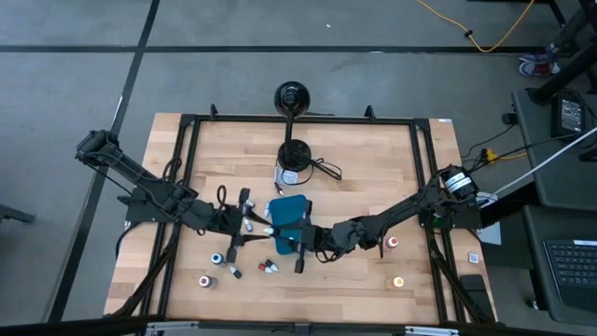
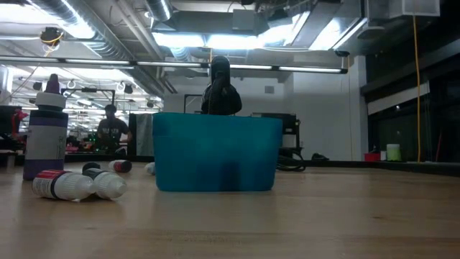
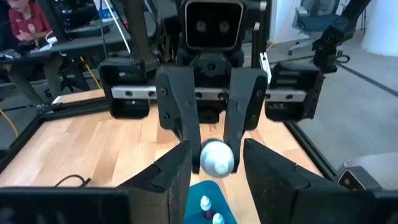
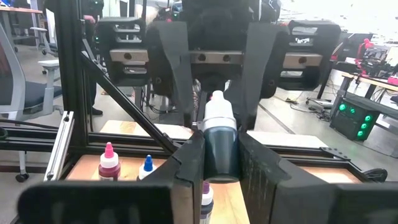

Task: Pick & Place food coloring
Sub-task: Put the right blue small food coloring bottle into the bin

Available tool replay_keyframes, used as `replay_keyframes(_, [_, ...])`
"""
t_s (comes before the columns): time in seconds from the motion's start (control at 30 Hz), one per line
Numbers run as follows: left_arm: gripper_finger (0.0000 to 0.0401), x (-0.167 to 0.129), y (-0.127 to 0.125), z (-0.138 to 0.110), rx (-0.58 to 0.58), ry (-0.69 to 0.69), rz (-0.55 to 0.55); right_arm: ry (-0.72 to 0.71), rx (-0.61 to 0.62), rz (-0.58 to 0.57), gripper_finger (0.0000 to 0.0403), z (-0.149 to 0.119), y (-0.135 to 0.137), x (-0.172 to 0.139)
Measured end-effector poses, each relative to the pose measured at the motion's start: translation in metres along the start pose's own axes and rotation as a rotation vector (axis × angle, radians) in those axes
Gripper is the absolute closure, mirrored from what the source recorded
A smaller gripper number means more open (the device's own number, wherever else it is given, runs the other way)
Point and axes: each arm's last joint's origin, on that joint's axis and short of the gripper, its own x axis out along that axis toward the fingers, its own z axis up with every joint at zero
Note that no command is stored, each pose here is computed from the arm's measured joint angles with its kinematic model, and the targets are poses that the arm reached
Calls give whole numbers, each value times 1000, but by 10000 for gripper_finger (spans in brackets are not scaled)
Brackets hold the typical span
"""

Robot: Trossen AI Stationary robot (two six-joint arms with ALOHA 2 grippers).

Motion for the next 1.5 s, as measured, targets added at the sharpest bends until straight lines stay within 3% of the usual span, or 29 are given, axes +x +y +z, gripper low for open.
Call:
replay_keyframes(0.43, [343, 0, -1, 0, 7, 5, -29, 2, -2, 1, 314, 0, 0, 0])
replay_keyframes(0.63, [342, 0, -1, 0, 6, 5, -25, 2, -30, 3, 293, 0, 0, 0])
replay_keyframes(0.8, [343, 0, -1, -1, 8, 6, -24, 64, -162, -11, 276, -6, 0, -1])
replay_keyframes(1.0, [343, 0, 1, 0, 15, 5, 18, 115, -192, -40, 237, -7, -2, -3])
replay_keyframes(1.2, [343, 0, 3, -2, 24, 23, 92, 286, -227, -205, 188, 19, -10, -33])
replay_keyframes(1.37, [343, 7, 13, -6, -1, 52, 151, 385, -109, -277, 172, 46, -26, -71])
replay_keyframes(1.5, [343, 22, 23, -16, -22, 102, 204, 459, -74, -306, 171, 53, -37, -91])
